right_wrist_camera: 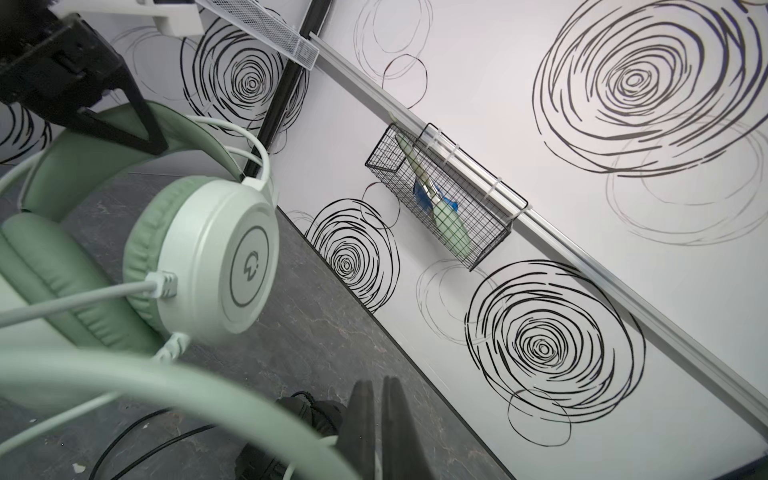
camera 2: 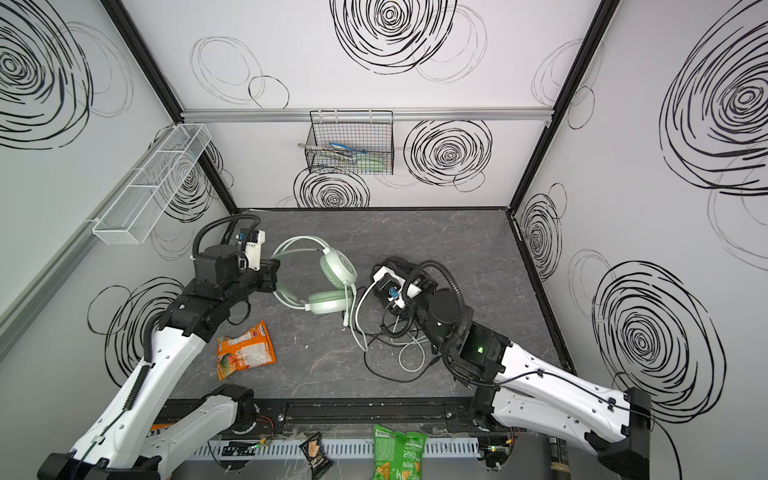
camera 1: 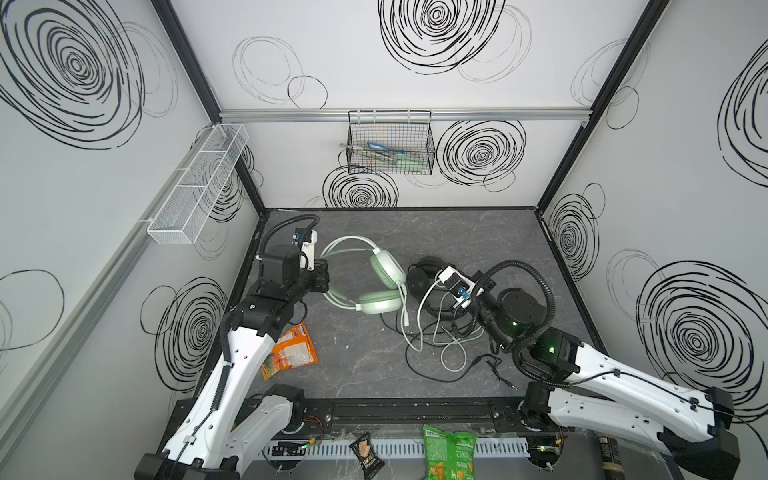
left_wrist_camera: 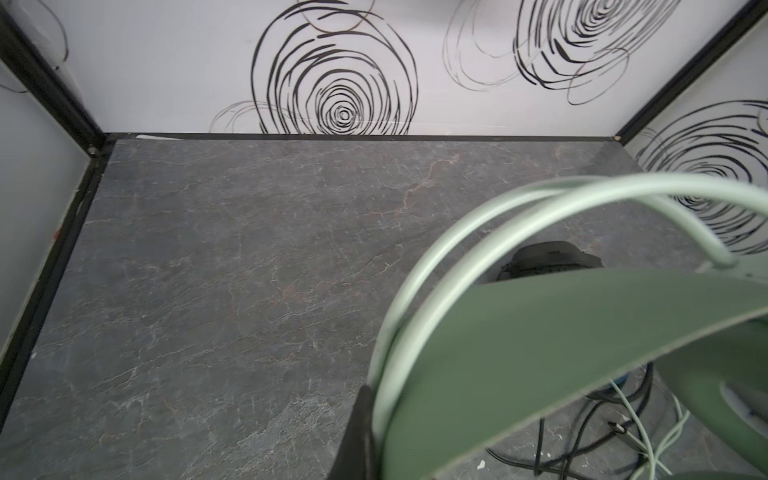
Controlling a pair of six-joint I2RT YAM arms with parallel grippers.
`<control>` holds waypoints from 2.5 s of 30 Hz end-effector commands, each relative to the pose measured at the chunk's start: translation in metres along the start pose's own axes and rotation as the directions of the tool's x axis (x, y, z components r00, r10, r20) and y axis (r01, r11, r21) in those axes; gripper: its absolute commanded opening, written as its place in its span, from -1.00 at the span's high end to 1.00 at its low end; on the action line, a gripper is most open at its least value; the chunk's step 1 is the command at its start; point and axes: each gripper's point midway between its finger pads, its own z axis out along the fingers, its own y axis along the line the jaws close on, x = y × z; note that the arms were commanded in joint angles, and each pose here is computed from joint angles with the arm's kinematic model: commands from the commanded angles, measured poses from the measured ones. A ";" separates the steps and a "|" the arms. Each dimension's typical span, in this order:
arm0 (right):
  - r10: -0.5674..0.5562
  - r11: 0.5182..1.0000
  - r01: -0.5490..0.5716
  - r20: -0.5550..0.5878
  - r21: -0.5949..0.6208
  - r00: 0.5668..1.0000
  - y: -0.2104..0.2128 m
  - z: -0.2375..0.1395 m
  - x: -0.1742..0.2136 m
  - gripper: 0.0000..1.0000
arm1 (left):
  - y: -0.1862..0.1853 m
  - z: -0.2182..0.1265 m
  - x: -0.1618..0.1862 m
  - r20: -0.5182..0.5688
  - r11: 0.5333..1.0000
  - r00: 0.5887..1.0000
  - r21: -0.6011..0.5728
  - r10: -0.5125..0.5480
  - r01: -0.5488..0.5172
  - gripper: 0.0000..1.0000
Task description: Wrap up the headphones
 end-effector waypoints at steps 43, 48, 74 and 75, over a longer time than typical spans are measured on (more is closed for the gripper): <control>-0.120 0.992 0.115 -0.123 -0.050 0.985 0.015 0.051 -0.026 1.00 | -0.131 -0.056 0.003 0.242 0.822 0.950 0.487 0.197 -0.295 1.00; -0.054 0.998 0.050 -0.138 -0.032 0.989 0.004 0.052 -0.022 1.00 | -0.140 -0.063 0.005 0.255 0.793 0.952 0.538 0.170 -0.286 1.00; 0.129 0.988 -0.127 0.015 -0.085 0.992 -0.004 0.038 -0.023 0.60 | -0.170 -0.105 -0.032 0.310 0.663 0.949 0.722 -0.057 -0.196 1.00; 0.136 0.987 -0.133 0.029 -0.092 0.990 -0.003 0.036 -0.024 0.59 | -0.170 -0.106 -0.034 0.312 0.663 0.948 0.723 -0.063 -0.194 1.00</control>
